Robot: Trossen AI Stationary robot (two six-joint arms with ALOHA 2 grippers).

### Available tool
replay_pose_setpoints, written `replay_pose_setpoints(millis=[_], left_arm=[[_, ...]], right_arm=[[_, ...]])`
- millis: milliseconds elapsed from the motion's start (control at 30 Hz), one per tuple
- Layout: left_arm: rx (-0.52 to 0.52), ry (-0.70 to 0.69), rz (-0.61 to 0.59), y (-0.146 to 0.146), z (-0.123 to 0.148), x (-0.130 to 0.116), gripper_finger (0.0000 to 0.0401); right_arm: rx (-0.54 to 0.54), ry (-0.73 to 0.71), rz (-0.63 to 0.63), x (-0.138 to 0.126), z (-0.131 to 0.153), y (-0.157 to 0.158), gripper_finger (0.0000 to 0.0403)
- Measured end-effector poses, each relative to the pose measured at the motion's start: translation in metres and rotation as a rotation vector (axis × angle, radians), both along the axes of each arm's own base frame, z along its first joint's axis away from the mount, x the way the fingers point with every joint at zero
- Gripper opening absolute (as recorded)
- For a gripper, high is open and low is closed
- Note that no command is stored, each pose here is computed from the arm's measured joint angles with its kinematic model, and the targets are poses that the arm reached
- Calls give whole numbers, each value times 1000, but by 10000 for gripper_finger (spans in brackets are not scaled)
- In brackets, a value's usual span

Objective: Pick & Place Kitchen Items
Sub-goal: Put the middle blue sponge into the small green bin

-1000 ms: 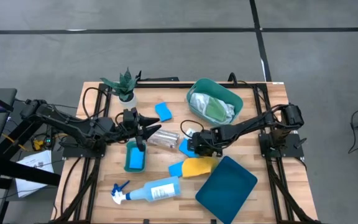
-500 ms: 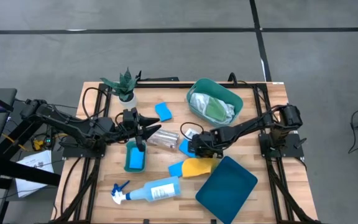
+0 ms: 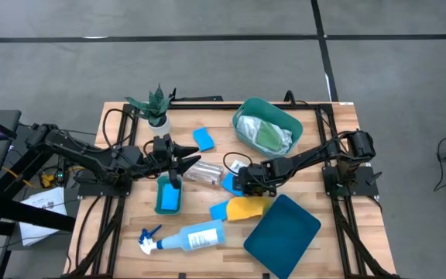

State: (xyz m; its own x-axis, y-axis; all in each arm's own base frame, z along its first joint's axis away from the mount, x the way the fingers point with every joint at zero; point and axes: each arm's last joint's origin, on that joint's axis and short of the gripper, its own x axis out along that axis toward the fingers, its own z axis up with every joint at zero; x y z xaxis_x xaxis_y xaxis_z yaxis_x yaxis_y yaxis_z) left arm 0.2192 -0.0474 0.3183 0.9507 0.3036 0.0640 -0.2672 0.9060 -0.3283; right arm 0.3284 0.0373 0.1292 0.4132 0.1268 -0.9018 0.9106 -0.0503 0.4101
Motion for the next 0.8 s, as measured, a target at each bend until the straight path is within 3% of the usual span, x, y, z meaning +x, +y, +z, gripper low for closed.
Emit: replay_pose_setpoints(millis=[133, 467, 800], left_arm=[[0, 0, 0, 0, 0, 0, 140], [2, -1, -24, -1, 0, 0, 140], [2, 1, -23, -1, 0, 0, 140]], right_arm=[[-13, -30, 29, 2, 1, 0, 8], [-59, -63, 63, -1, 12, 6, 1], [-144, -132, 47, -21, 55, 19, 0]])
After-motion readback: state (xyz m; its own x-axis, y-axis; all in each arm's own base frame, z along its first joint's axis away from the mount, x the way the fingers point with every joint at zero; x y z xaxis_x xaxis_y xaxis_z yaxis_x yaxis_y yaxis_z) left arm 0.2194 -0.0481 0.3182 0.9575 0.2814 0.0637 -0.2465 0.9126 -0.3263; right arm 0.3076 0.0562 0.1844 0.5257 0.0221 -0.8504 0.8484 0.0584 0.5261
